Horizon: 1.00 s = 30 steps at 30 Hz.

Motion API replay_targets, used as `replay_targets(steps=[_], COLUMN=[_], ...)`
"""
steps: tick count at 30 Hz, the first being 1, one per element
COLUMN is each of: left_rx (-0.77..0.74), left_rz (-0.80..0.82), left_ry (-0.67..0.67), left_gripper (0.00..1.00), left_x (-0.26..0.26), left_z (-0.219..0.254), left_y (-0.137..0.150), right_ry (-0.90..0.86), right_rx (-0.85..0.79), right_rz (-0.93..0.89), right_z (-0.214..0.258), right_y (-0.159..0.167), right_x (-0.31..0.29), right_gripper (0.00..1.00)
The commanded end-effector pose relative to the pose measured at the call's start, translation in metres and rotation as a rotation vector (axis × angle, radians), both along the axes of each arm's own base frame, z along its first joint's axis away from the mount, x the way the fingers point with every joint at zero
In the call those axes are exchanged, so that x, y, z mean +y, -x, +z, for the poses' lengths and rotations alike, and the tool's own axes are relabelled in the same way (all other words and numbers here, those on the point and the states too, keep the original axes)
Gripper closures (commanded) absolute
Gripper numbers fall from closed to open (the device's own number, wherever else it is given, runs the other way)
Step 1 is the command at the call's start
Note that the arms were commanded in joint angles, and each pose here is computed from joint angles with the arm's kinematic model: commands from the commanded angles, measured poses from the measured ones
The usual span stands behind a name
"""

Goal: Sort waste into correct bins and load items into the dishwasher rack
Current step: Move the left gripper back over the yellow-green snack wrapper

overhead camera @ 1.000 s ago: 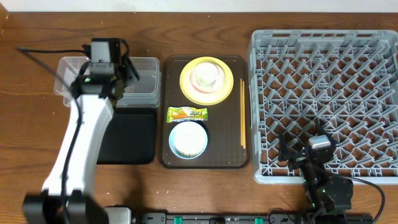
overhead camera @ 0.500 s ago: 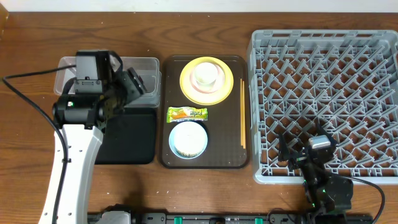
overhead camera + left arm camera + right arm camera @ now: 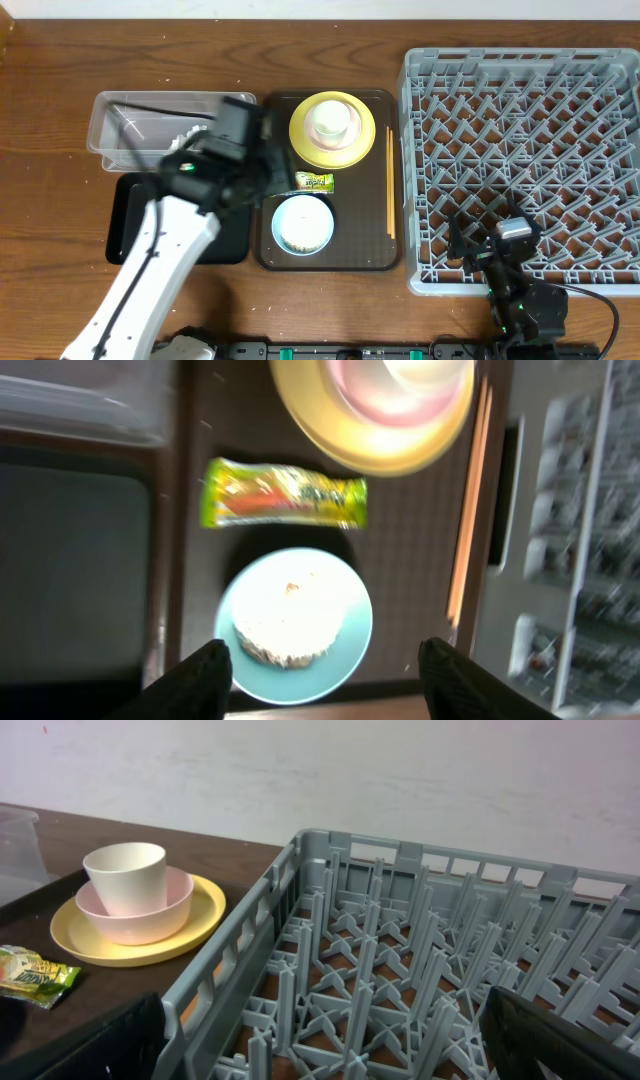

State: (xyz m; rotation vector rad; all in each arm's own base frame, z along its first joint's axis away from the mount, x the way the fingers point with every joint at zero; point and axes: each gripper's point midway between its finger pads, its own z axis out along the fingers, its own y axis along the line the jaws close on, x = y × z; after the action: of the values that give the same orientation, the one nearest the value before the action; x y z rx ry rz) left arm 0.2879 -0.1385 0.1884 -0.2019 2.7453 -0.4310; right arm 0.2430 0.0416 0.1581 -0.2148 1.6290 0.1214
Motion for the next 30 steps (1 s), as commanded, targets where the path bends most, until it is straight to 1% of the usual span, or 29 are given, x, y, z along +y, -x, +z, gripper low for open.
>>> replay_targets(steps=[1,3,6,8,9,11,12,17,21,28,30], left_rx=[0.044,0.059,0.048,0.038,0.027,0.011,0.009,0.042,0.073,0.091,0.101], left_rz=[-0.072,-0.107,-0.103,-0.081,-0.059,-0.023,-0.008,0.045,0.084,0.08,0.074], left_ry=[-0.073,-0.117,-0.267,-0.371,-0.436,-0.525,-0.546,-0.554,-0.559,-0.569,-0.554], left_gripper=[0.38,0.38,0.38,0.38,0.4,0.51,0.55,0.69,0.79,0.81,0.81], left_x=[-0.021,-0.031,-0.024,-0.01,0.002,0.02,0.026,0.041,0.05,0.055,0.054], left_z=[-0.023,-0.036,-0.055,-0.062,-0.063,-0.061,-0.061,-0.064,-0.076,-0.109,-0.117], left_y=[0.006,0.007,0.0,-0.006,-0.009,-0.014,-0.015,-0.014,-0.008,0.002,0.005], right_ry=[-0.003,-0.003,-0.003,-0.003,-0.003,-0.003,-0.003,-0.003,-0.003,-0.003,-0.003], right_rx=[0.007,0.008,0.007,0.007,0.007,0.007,0.008,0.007,0.008,0.008,0.007], right_rz=[-0.011,-0.011,-0.011,-0.011,-0.011,-0.011,-0.011,-0.011,-0.011,-0.011,-0.011], right_z=[-0.002,-0.002,-0.002,-0.002,-0.002,-0.002,-0.002,-0.002,-0.002,-0.002,-0.002], right_y=[0.0,0.0,0.0,0.0,0.0,0.0,0.0,0.0,0.0,0.0,0.0], right_x=[-0.002,-0.002,-0.002,-0.002,-0.002,-0.002,-0.002,-0.002,-0.002,-0.002,-0.002], right_gripper=[0.01,0.01,0.01,0.01,0.01,0.01,0.01,0.01,0.01,0.01,0.01])
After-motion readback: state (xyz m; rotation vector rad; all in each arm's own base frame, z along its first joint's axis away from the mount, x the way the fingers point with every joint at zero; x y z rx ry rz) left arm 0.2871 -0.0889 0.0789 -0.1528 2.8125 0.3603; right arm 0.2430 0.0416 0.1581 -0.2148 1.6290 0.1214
